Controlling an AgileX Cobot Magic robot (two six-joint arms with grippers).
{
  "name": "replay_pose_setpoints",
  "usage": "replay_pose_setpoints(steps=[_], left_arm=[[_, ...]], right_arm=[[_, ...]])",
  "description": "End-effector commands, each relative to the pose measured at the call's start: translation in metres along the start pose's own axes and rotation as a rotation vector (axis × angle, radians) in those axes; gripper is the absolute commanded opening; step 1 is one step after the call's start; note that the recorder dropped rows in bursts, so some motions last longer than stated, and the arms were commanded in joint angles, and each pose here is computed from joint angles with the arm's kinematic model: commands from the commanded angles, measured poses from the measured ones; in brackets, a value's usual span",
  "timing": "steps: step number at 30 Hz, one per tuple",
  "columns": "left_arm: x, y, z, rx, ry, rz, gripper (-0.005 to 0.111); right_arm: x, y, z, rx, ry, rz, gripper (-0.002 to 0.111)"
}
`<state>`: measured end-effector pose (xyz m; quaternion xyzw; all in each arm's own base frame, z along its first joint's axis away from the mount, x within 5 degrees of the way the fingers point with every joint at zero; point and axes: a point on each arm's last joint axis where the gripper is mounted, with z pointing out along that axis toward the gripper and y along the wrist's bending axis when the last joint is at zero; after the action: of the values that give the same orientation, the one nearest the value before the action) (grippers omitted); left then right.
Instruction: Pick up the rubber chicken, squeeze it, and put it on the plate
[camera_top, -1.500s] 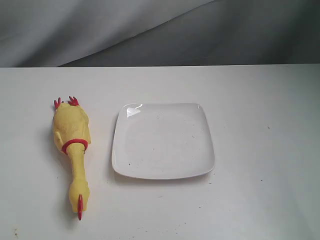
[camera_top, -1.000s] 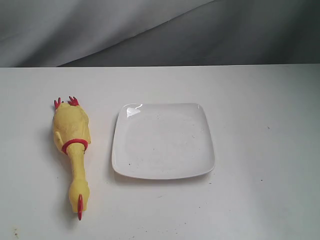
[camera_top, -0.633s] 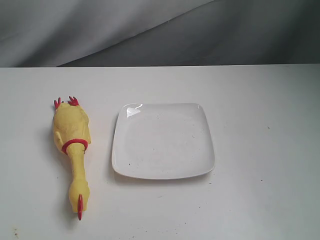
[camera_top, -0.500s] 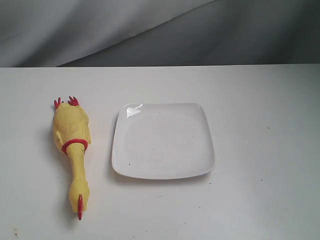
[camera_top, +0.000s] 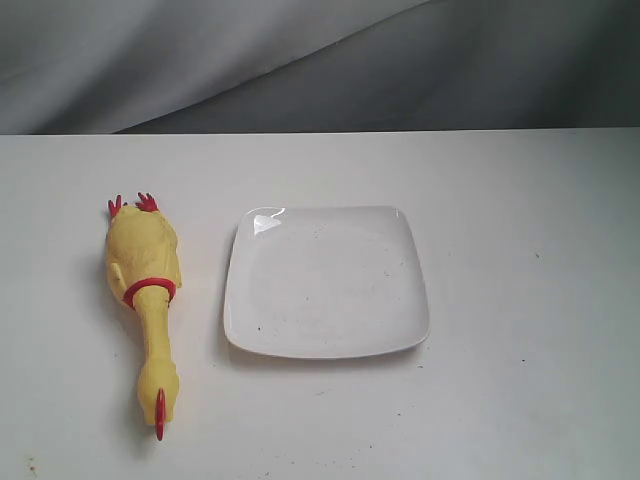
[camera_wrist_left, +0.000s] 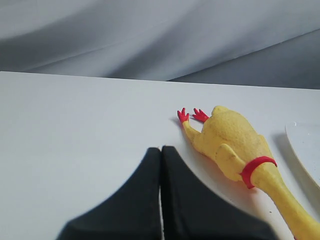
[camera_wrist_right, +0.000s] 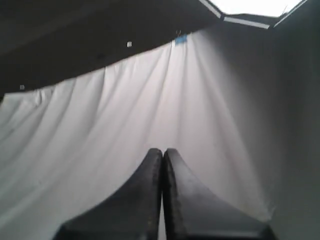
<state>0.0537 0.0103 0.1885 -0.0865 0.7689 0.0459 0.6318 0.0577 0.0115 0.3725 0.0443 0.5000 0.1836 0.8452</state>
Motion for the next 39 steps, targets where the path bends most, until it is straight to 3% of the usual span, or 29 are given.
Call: replay_pose_setpoints(steps=[1, 2, 3, 4, 6, 7, 8, 9, 10, 11, 12, 13, 14, 15, 16, 18, 22, 27, 35, 39], left_arm=[[0.001, 0.000, 0.000, -0.004, -0.005, -0.004, 0.000], [0.001, 0.000, 0.000, -0.004, -0.005, -0.004, 0.000], [0.001, 0.000, 0.000, -0.004, -0.005, -0.004, 0.000], [0.001, 0.000, 0.000, -0.004, -0.005, -0.004, 0.000], [0.001, 0.000, 0.000, -0.004, -0.005, -0.004, 0.000], [0.001, 0.000, 0.000, -0.004, -0.005, -0.004, 0.000], [0.001, 0.000, 0.000, -0.004, -0.005, -0.004, 0.000], [0.001, 0.000, 0.000, -0.004, -0.005, -0.004, 0.000], [0.001, 0.000, 0.000, -0.004, -0.005, -0.004, 0.000], [0.001, 0.000, 0.000, -0.004, -0.005, -0.004, 0.000], [0.001, 0.000, 0.000, -0.004, -0.005, -0.004, 0.000], [0.001, 0.000, 0.000, -0.004, -0.005, -0.004, 0.000], [0.001, 0.000, 0.000, -0.004, -0.005, -0.004, 0.000], [0.001, 0.000, 0.000, -0.004, -0.005, -0.004, 0.000], [0.001, 0.000, 0.000, -0.004, -0.005, -0.004, 0.000], [0.001, 0.000, 0.000, -0.004, -0.005, -0.004, 0.000], [0.001, 0.000, 0.000, -0.004, -0.005, -0.004, 0.000], [0.001, 0.000, 0.000, -0.004, -0.005, -0.004, 0.000], [0.001, 0.000, 0.000, -0.004, -0.005, -0.004, 0.000], [0.001, 0.000, 0.000, -0.004, -0.005, -0.004, 0.000]], right_arm=[[0.002, 0.005, 0.079, -0.116, 0.334, -0.171, 0.000], [0.010, 0.004, 0.093, -0.145, 0.418, -0.228, 0.000], [0.017, 0.005, 0.123, -0.206, 0.512, -0.164, 0.000], [0.020, 0.003, 0.134, -0.219, 0.521, -0.202, 0.000], [0.029, -0.011, 0.166, -0.200, 0.521, -0.390, 0.000], [0.034, -0.030, 0.180, -0.092, 0.510, -0.620, 0.000], [0.033, -0.041, 0.182, -0.003, 0.507, -0.747, 0.000], [0.028, -0.065, 0.184, 0.198, 0.540, -1.059, 0.000], [0.021, -0.085, 0.182, 0.414, 0.608, -1.272, 0.000], [0.016, -0.094, 0.184, 0.540, 0.628, -1.313, 0.000], [0.007, -0.105, 0.189, 0.730, 0.691, -1.180, 0.000], [0.006, -0.107, 0.193, 0.747, 0.740, -1.043, 0.000], [0.012, -0.104, 0.207, 0.631, 0.857, -0.846, 0.000], [0.022, -0.098, 0.216, 0.521, 0.940, -0.754, 0.000], [0.042, -0.080, 0.227, 0.247, 1.092, -0.595, 0.000], [0.074, -0.054, 0.237, -0.079, 1.264, -0.406, 0.000], [0.125, -0.024, 0.235, -0.241, 1.439, -0.365, 0.000], [0.195, 0.047, 0.216, -0.434, 1.569, -0.349, 0.000], [0.280, 0.157, 0.172, -0.686, 1.568, -0.456, 0.000], [0.309, 0.195, 0.146, -0.732, 1.523, -0.548, 0.017]])
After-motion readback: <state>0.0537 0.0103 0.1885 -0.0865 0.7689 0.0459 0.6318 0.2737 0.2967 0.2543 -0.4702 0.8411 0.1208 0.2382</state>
